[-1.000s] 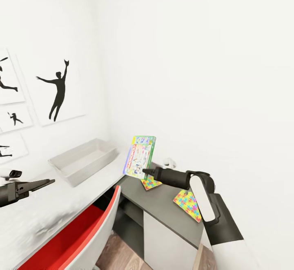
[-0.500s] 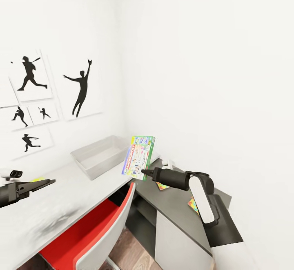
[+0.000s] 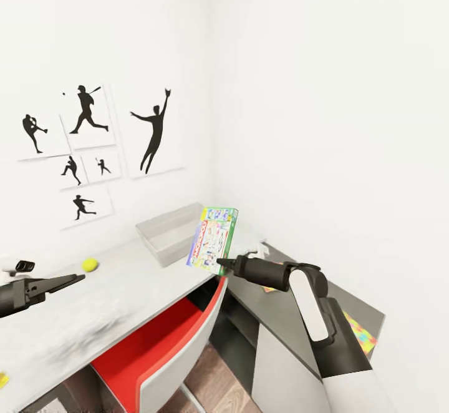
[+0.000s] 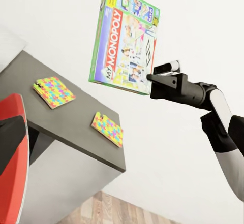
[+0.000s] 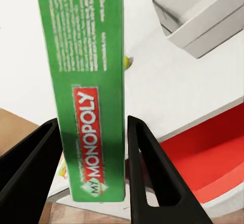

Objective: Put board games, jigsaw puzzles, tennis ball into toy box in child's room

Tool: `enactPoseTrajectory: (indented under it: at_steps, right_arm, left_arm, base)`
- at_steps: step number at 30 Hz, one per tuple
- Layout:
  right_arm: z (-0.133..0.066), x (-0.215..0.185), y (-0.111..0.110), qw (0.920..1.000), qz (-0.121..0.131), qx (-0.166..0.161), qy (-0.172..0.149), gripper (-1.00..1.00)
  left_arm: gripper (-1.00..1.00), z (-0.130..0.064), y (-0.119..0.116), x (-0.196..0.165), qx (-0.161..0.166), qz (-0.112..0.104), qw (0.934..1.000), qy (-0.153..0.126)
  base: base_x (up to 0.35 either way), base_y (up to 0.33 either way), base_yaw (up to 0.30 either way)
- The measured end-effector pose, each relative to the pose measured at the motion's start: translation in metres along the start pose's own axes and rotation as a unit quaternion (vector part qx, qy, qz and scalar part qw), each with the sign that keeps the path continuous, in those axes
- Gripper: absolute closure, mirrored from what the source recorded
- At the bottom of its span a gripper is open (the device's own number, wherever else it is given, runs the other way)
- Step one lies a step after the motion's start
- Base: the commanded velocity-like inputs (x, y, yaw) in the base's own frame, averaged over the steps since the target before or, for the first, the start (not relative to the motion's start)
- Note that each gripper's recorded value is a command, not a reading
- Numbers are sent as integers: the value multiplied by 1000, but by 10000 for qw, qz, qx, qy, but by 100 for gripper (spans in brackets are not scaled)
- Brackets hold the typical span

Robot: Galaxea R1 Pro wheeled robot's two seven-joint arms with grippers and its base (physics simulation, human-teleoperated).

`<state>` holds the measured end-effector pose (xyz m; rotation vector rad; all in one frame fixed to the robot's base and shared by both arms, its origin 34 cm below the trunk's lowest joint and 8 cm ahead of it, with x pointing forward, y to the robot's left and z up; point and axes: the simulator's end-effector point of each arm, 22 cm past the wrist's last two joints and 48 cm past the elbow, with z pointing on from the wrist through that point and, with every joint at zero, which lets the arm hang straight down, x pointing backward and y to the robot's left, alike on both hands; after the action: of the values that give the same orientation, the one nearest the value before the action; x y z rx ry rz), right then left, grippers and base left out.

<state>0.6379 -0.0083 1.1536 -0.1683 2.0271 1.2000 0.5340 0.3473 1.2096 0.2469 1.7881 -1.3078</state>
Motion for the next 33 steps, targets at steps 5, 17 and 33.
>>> enactPoseTrajectory:
  at_steps: [5,17,33]
  right_arm:
    - [0,-10,0,9997,-63,-17,-219,100]
    - [3,-9,-7,9996,1,18,-284,100]
    - [4,-8,-7,9996,5,13,-280,100]
  left_arm:
    - [-100,0,0,0,-4,-1,10000,5]
    - [-100,-1,1,-1,-12,5,10000,-3]
    - [-100,-1,0,-1,-14,12,10000,-3]
  base:
    - [0,73,29]
    - [0,9,2]
    - [66,0,33]
